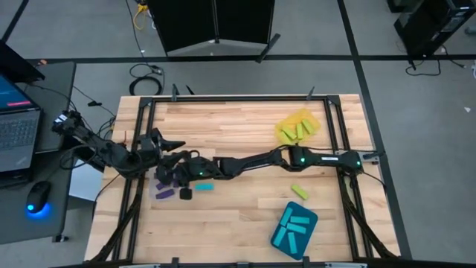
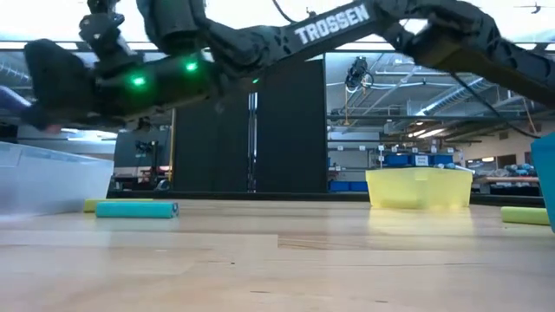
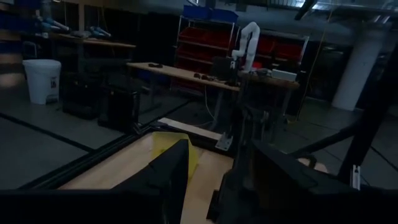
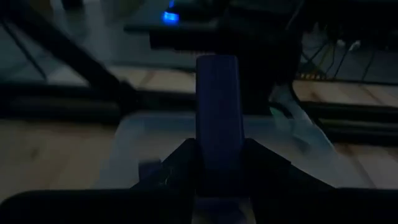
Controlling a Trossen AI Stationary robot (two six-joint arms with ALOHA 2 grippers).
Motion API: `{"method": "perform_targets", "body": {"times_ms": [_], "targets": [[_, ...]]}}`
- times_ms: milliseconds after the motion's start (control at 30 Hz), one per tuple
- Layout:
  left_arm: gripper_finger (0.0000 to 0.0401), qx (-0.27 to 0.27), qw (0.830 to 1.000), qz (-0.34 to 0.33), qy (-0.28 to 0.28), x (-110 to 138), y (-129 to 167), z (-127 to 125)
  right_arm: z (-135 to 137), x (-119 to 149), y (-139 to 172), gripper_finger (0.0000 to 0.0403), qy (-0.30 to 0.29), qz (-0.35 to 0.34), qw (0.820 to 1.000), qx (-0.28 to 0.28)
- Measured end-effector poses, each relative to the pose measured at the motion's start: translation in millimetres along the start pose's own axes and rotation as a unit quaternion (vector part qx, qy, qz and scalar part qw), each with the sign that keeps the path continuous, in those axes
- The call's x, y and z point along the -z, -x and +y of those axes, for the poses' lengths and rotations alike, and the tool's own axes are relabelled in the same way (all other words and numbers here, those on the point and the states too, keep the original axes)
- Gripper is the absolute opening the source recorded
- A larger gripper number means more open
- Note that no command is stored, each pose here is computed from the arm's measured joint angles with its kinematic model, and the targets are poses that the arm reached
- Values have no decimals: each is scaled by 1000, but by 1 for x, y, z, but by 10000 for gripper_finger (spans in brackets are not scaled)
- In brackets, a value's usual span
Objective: Sort blocks
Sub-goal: Put the violet block into the transparent bin, then put the green block into the yellow bin
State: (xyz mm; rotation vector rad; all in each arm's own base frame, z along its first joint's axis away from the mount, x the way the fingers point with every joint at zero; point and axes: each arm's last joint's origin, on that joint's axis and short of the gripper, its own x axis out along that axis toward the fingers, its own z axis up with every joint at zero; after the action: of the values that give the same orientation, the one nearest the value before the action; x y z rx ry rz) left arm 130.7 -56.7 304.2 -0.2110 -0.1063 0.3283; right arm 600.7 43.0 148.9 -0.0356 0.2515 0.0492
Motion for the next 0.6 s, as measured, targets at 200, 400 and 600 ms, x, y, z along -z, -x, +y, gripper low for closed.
{"method": "perform_targets", "body": {"times_ms": [200, 400, 600], "targets": [[173, 4, 1000, 1, 0, 0, 0, 0, -2, 7, -4, 150, -25, 1, 1000, -2], [172, 10, 1000, -1, 3, -1, 0, -1, -11, -20, 7, 319, -10, -8, 999, 29], [172, 13, 1000, 0, 4, -1, 1, 0, -11, -18, 8, 321, 1, -3, 999, 37]]}}
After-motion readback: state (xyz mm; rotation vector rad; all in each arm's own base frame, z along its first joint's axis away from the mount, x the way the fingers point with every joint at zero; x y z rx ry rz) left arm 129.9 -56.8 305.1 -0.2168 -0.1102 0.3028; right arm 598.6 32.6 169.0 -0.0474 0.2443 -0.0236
